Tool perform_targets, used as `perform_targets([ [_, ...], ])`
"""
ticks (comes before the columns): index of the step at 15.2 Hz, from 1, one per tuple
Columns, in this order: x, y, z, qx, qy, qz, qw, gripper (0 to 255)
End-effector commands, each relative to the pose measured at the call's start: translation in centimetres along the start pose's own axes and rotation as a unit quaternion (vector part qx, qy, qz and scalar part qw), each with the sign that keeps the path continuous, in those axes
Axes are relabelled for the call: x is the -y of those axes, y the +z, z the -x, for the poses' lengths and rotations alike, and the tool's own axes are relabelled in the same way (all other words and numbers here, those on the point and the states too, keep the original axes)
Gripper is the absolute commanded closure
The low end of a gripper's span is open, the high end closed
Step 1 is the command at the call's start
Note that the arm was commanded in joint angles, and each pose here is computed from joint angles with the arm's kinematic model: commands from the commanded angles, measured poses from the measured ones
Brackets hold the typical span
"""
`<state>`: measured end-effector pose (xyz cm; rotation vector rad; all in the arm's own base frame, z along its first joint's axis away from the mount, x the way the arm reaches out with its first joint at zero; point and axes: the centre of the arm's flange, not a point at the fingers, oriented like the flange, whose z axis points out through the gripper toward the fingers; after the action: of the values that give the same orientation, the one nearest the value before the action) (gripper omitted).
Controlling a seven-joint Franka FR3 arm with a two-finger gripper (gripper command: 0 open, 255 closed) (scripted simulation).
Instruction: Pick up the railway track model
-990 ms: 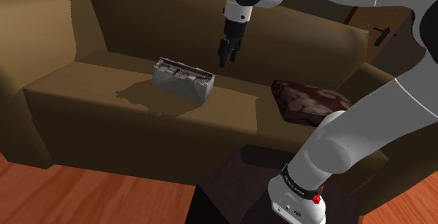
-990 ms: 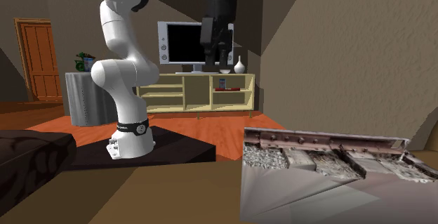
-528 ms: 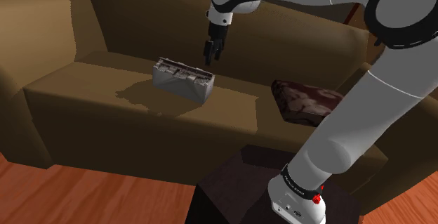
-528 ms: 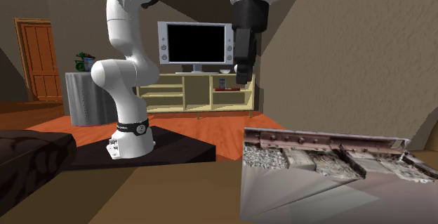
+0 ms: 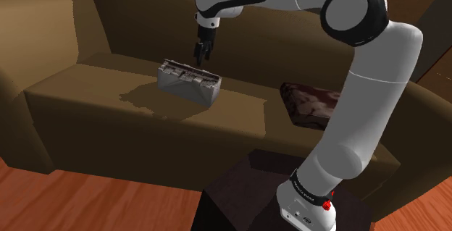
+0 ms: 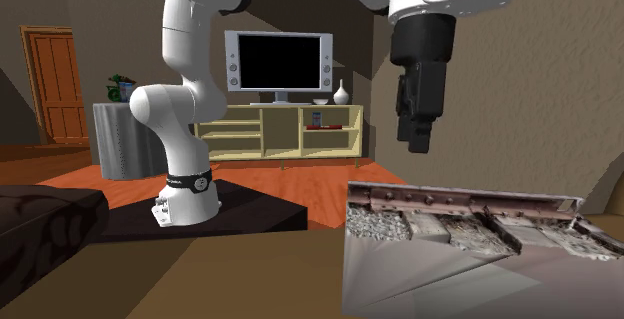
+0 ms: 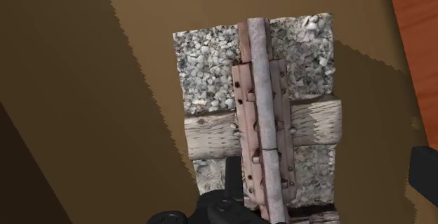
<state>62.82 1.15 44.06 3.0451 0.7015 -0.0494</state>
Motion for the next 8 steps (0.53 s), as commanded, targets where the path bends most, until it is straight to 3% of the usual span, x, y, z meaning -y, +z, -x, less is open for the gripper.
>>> perform_targets([
  [1,-0.9,0.8,-2.4,-0.003,-0.012,0.002,0.9999,0],
  [3,-1.7,1.7,-4.6,-0.006,-0.024,0.005,0.9997,0],
  [8,-1.7,3.8,-4.8,-0.006,-0.024,0.005,0.9997,0],
])
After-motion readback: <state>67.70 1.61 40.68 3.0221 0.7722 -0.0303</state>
